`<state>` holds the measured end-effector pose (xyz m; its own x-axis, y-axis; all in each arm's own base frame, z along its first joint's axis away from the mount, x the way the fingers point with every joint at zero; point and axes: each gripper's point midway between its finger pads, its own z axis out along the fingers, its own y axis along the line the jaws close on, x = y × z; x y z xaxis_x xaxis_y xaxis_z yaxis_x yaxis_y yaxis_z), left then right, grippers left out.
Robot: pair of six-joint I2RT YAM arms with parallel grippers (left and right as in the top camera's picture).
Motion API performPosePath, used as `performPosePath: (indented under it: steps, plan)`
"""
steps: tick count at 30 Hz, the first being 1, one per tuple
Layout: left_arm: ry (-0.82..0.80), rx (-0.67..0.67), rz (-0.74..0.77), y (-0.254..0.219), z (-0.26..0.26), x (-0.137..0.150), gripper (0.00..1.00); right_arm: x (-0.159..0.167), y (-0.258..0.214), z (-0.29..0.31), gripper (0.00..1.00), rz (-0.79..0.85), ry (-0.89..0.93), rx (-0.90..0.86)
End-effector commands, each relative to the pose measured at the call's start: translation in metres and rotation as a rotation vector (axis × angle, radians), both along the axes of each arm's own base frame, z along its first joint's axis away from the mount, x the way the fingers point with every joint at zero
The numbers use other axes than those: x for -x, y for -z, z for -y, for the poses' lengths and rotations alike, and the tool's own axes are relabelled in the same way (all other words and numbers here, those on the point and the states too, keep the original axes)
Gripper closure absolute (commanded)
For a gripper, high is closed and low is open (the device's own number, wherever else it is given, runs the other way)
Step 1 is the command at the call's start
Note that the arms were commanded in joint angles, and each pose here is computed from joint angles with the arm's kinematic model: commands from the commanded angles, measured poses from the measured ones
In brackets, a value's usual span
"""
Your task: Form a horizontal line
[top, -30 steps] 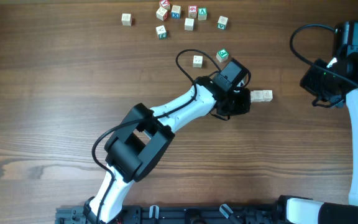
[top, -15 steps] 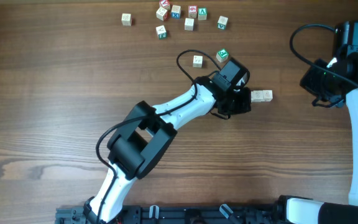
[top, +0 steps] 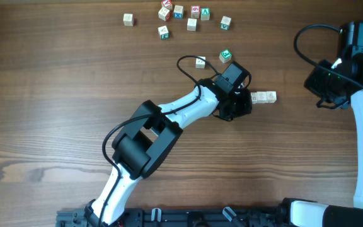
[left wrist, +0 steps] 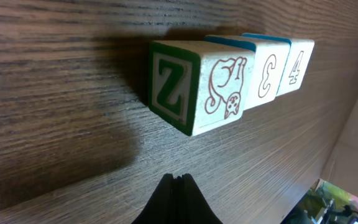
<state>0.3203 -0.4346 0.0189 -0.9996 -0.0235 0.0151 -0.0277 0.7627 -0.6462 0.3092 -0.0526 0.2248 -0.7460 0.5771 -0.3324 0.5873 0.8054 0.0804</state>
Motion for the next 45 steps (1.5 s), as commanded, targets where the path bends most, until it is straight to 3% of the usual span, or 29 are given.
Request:
performPosePath:
  steps: [1, 45]
  plan:
    - [-0.033, -0.02, -0.006, 0.009, -0.004, -0.005, 0.96, 0.001, 0.001, 0.004, 0.95, -0.002, 0.021, 0.015]
    - [-0.056, -0.025, 0.073, 0.013, 0.01, -0.009, 0.96, 0.001, 0.001, 0.004, 0.95, -0.003, 0.021, 0.015]
